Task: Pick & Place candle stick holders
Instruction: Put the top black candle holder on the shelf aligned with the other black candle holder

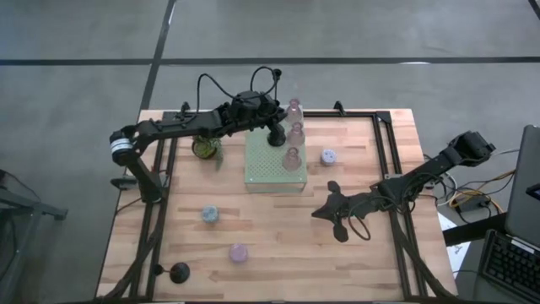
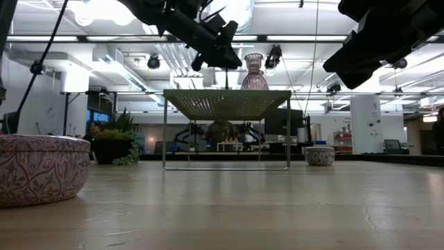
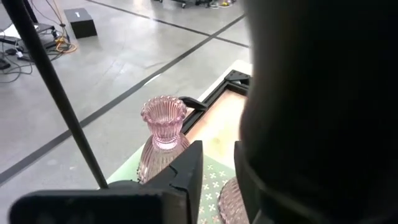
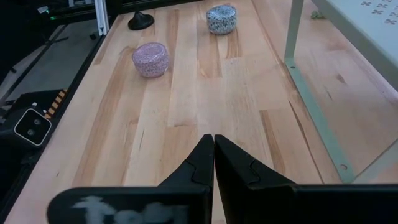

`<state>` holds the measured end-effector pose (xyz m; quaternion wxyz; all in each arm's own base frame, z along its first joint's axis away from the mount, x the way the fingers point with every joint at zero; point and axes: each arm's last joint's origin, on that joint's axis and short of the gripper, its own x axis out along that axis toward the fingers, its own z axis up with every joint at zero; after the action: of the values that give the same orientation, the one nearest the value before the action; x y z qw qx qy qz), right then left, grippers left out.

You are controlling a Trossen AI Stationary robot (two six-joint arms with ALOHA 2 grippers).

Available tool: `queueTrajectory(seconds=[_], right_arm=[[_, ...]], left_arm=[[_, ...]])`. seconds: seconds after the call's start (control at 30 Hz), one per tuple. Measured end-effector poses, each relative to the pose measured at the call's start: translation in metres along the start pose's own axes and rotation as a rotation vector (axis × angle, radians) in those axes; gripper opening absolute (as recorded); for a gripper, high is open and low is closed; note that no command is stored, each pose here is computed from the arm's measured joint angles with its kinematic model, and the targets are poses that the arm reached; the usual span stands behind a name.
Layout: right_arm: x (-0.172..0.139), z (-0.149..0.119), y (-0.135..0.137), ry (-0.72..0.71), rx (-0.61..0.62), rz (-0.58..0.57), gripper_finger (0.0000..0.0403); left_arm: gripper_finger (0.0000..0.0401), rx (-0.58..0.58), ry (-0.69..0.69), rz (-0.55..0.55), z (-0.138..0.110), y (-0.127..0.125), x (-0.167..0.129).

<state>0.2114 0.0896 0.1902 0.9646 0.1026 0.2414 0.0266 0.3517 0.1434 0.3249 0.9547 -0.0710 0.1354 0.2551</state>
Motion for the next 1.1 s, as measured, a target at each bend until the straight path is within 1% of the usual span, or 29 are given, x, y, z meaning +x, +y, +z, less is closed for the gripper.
queueTrajectory(seconds=[0.1, 0.23, 0.4, 0.57, 0.77, 0.93, 1.03, 1.1], right_arm=[[0.000, 0.000, 0.000, 0.000, 0.000, 0.000, 0.0008], [0.000, 0.000, 0.000, 0.001, 0.000, 0.000, 0.0008], [0.000, 0.000, 0.000, 0.001, 0.000, 0.000, 0.0008], [0.000, 0.000, 0.000, 0.000, 0.000, -0.002, 0.0008], [0.000, 0.000, 0.000, -0.001, 0.000, -0.003, 0.0008], [0.000, 0.000, 0.000, 0.000, 0.000, -0.003, 0.0008], [0.000, -0.001, 0.000, 0.001, -0.001, -0.004, 0.0008], [0.000, -0.001, -0.001, 0.001, -0.001, -0.004, 0.0008]], left_arm=[[0.0119, -0.002, 0.005, 0.001, 0.001, 0.000, -0.004], [0.0143, 0.036, 0.012, 0.001, 0.003, 0.000, -0.008], [0.0162, 0.062, 0.020, -0.005, 0.005, 0.001, -0.013], [0.0165, 0.098, 0.028, -0.006, 0.005, 0.001, -0.014], [0.0165, 0.103, 0.023, -0.007, 0.007, 0.001, -0.017], [0.0165, 0.125, 0.050, -0.009, 0.009, 0.002, -0.027], [0.0165, 0.130, 0.041, -0.013, 0.014, 0.002, -0.036], [0.0165, 0.128, 0.032, -0.037, 0.018, 0.002, -0.042]])
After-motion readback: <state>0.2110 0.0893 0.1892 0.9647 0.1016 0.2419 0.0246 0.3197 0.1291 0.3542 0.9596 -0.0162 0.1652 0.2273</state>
